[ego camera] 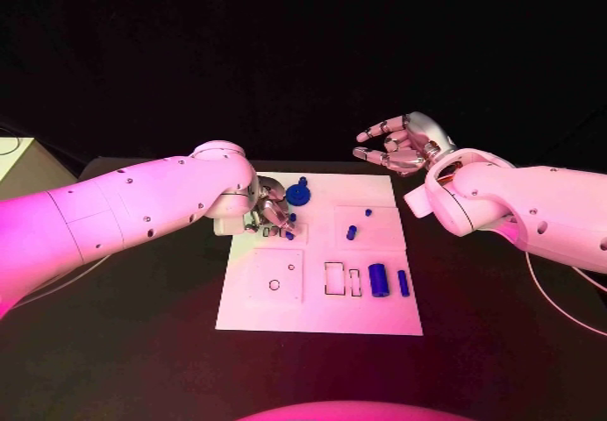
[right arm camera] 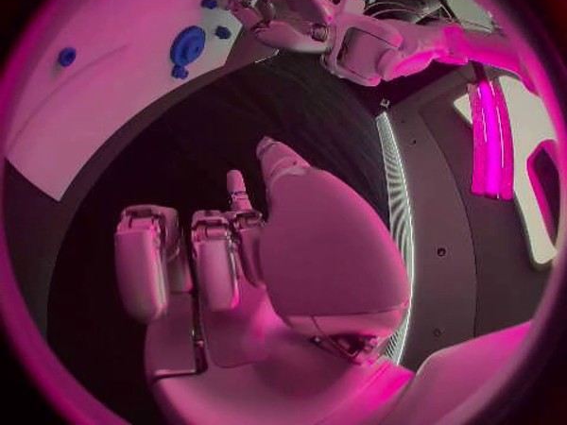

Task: Assemble the parts on the task board

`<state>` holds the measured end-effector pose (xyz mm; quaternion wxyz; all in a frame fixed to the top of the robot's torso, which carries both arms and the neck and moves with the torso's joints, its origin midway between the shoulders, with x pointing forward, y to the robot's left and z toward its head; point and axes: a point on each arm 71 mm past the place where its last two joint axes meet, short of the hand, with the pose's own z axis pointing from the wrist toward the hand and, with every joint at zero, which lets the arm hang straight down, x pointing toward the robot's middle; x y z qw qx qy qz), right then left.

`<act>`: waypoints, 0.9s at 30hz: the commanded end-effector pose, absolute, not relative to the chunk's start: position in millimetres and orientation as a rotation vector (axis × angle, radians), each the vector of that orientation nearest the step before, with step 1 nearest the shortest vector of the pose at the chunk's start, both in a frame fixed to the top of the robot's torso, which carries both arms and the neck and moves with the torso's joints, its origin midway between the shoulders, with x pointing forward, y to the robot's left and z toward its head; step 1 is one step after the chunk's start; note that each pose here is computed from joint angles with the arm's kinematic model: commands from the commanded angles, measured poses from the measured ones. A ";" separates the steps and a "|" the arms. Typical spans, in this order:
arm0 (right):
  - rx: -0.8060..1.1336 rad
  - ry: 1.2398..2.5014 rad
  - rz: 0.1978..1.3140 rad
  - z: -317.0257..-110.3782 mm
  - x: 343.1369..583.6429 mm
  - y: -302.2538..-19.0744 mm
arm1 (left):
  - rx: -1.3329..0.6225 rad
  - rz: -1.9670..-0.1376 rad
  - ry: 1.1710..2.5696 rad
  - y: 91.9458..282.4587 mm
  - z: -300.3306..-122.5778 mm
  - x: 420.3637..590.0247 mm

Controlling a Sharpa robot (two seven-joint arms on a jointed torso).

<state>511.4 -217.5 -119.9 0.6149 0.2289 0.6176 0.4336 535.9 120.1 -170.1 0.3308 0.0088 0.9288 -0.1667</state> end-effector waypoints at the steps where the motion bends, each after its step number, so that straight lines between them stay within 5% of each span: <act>1: 0.514 1.435 1.002 -120.4 511.6 -216.6 | 0.016 -0.462 2.442 118.1 -171.7 534.7; 27: 0.520 1.462 0.993 -125.1 512.4 -221.2 | -0.200 -0.559 2.350 139.8 -166.0 531.8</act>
